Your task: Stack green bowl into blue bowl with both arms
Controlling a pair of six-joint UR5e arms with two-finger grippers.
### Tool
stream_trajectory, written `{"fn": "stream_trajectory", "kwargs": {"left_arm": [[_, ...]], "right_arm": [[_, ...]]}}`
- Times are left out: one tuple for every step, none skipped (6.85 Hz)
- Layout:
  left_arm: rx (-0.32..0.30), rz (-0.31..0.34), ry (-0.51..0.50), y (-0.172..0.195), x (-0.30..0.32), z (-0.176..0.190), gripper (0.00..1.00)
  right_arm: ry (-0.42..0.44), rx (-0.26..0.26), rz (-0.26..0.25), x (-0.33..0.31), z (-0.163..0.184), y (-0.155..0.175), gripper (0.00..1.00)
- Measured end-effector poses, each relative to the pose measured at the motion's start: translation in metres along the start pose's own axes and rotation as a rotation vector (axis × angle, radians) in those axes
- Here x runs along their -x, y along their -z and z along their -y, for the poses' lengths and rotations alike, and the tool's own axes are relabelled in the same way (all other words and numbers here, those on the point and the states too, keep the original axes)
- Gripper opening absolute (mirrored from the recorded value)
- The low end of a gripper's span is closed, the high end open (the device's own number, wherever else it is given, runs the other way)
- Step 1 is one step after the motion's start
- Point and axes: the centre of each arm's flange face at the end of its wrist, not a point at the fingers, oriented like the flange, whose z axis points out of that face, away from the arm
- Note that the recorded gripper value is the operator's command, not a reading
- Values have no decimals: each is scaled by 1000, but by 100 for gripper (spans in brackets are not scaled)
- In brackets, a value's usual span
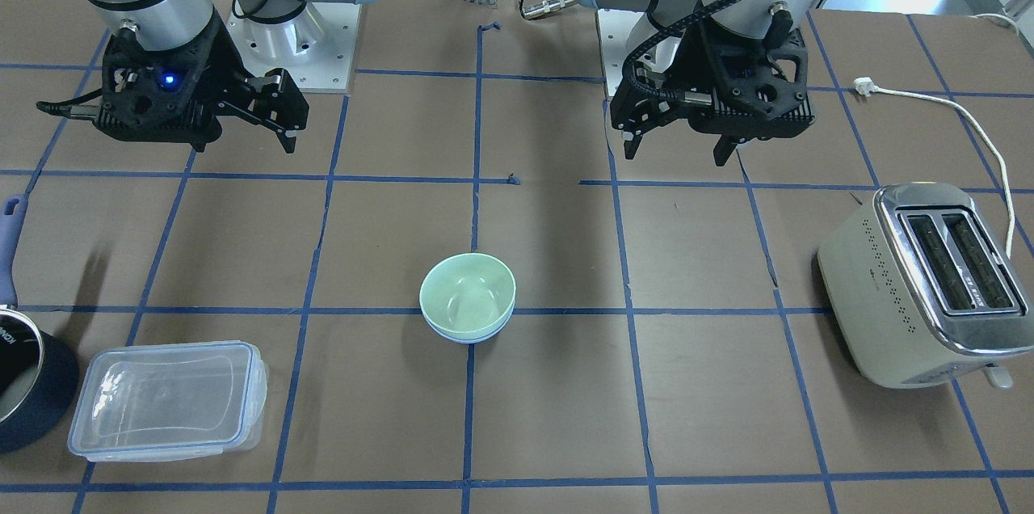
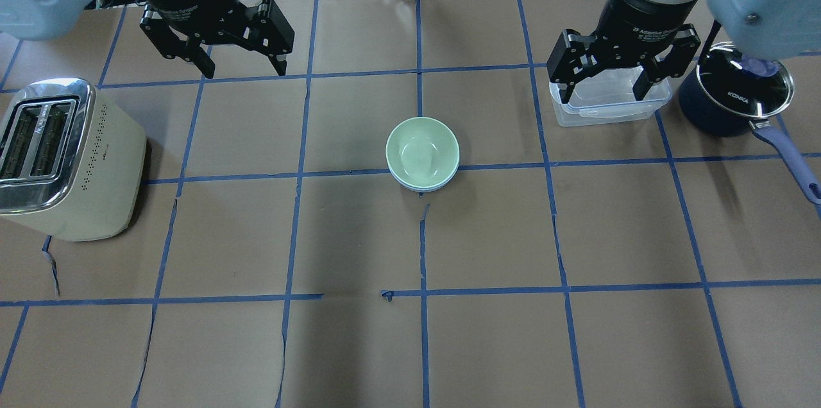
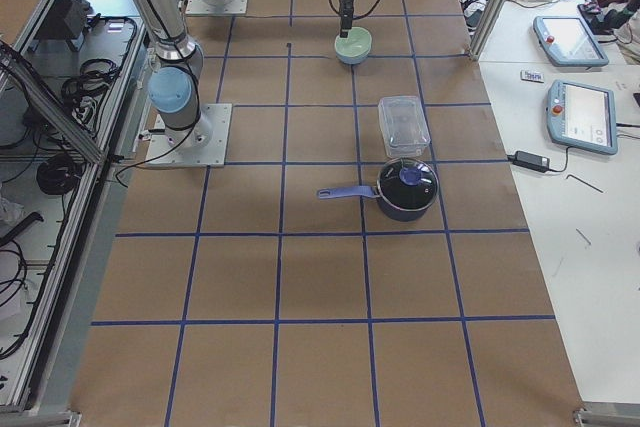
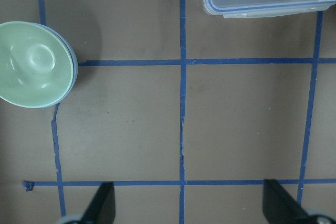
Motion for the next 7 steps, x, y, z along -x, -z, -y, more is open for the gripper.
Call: {"fn": "stream_trajectory", "kwargs": {"left_arm": [[1, 0, -1, -1, 0, -1, 100], [2, 1, -2, -1, -1, -2, 100], [4, 1, -3, -1, -1, -2, 100], [5, 1, -3, -2, -1, -3, 100], [5, 2, -4, -2, -2, -3, 100], [5, 2, -3, -2, -1, -3, 100], [5, 3, -3, -2, -1, -3, 100]], "right_arm": [[6, 1, 2, 0, 1, 0, 100], [9, 1, 3, 1, 1, 0, 100], [10, 1, 4, 1, 1, 0, 100], [10, -1, 4, 1, 1, 0, 100], [10, -3, 2, 1, 2, 2, 100], [9, -5, 0, 0, 2, 2, 100], [9, -4, -2, 0, 2, 3, 100]]}}
